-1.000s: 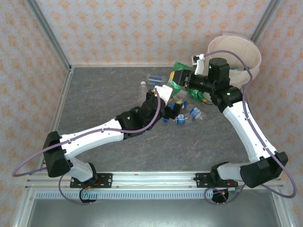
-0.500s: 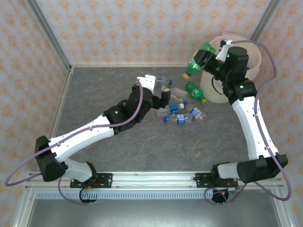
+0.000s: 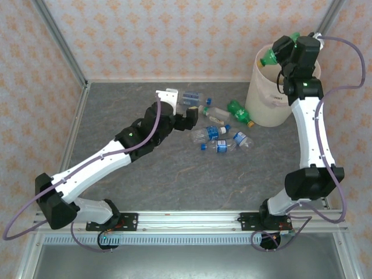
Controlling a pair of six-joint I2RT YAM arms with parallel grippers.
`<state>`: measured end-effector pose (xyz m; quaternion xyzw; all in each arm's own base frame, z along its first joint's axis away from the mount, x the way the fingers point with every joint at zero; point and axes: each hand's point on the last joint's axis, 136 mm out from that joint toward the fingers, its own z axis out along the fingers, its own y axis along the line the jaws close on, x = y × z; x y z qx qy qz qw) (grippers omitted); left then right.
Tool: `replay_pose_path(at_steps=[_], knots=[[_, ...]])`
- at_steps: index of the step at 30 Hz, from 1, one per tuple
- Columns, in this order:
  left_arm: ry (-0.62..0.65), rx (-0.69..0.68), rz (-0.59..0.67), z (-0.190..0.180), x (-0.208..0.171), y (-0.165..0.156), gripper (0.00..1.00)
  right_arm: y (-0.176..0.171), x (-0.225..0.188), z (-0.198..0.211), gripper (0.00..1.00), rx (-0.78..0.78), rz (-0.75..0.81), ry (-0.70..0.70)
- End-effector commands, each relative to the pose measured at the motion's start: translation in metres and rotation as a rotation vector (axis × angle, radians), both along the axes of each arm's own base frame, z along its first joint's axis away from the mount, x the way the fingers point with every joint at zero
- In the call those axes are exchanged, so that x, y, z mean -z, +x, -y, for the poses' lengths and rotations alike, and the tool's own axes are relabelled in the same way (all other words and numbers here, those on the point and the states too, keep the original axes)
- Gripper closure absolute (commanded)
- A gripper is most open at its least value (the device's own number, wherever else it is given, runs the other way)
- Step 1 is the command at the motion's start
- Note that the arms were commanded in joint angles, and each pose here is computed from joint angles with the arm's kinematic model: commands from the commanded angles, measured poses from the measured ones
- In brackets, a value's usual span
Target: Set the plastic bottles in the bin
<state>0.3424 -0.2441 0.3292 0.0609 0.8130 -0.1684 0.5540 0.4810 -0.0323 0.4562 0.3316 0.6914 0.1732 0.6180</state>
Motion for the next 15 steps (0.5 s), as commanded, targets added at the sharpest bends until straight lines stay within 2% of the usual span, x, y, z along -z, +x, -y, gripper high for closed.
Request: replay_pose_path(at_steps=[1,7,15], knots=[[-0.038,0.037,0.006,-0.001,-0.003,-0.01,0.01,0.0,-0.023,0.04,0.55,0.208,0.062,-0.017],[0.01,0.01,-0.001,-0.013,0.004,-0.014,0.01,0.03,0.002,0.066,0.55,0.322,-0.016,-0.06],[0.055,-0.05,-0.019,-0.027,0.014,-0.014,0.01,0.081,0.041,0.067,0.49,0.307,-0.11,-0.109]])
